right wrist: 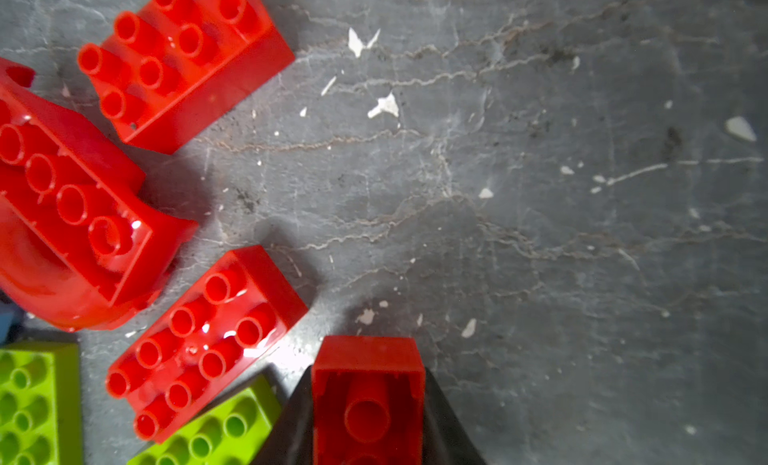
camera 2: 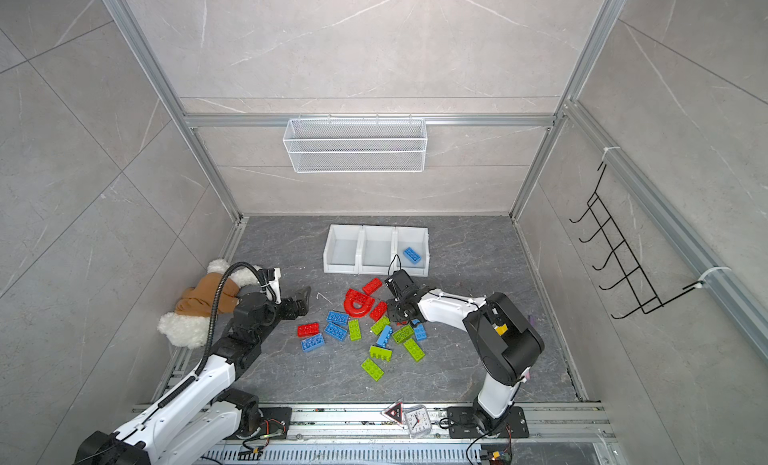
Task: Sort the legos into containers by color
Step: 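Move the right gripper over the pile and grasp a red brick, then carry the red brick to the middle compartment and release it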
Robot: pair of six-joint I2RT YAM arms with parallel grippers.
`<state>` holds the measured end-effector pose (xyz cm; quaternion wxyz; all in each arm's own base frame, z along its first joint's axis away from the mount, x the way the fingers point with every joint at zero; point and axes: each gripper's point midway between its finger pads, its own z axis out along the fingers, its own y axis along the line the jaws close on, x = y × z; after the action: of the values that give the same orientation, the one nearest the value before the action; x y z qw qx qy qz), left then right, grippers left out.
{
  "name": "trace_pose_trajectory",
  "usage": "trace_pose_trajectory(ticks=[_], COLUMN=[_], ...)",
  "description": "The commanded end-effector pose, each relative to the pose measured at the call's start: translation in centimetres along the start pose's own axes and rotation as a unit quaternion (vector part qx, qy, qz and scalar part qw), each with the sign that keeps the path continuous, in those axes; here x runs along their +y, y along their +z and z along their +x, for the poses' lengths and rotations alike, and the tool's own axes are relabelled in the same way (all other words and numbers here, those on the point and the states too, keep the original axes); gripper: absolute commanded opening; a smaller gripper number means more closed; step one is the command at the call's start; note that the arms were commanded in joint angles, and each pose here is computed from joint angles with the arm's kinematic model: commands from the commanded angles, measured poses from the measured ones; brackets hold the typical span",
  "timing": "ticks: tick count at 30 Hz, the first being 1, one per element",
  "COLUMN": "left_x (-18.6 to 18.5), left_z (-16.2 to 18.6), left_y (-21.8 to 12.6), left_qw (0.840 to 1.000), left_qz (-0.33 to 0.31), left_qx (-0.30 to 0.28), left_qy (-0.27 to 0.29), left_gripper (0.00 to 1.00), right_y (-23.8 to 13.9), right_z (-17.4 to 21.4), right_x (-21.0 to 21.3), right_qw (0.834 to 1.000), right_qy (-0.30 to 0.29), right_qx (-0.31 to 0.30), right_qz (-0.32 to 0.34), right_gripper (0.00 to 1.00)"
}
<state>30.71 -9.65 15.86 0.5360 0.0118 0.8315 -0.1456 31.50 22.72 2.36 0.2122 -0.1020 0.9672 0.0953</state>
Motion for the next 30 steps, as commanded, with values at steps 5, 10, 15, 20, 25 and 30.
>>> trace_pose_trajectory(ticks=[5, 10, 15, 20, 25, 30], left_x=[-0.8, -0.5, -0.5, -0.9, -1.3, -1.1], left_z=[-1.0, -1.0, -0.8, -0.7, -0.9, -1.2], left_y=[0.2, 0.0, 0.5, 0.8, 0.6, 0.2], left_qw=[1.000, 1.000, 1.000, 1.000, 0.999, 0.999], left_qz=[0.019, 0.011, 0.010, 0.020, 0.030, 0.028], left_qx=[-0.014, -0.019, -0.010, -0.002, -0.002, -0.016], left_qy=[-0.012, -0.008, -0.007, -0.015, -0.015, -0.014], left_gripper=[1.00, 1.00, 1.00, 1.00, 1.00, 1.00], right_y=[-2.0, -2.7, -2.2, -1.1, 0.9, 2.1], right_z=[-5.0, -9.0, -13.2, -17.2, -20.0, -21.4], right_x=[3.1, 5.7, 6.6, 6.4, 5.2, 4.7], right_qw=[0.997, 0.993, 0.990, 0.986, 0.986, 0.986], right_qy=[-0.019, -0.024, -0.044, -0.039, -0.048, -0.048], right_qx=[-0.050, -0.081, -0.117, -0.151, -0.151, -0.148], right_qz=[-0.047, -0.081, -0.065, -0.056, -0.057, -0.053], right_gripper=[0.18, 0.18, 0.17, 0.17, 0.17, 0.18])
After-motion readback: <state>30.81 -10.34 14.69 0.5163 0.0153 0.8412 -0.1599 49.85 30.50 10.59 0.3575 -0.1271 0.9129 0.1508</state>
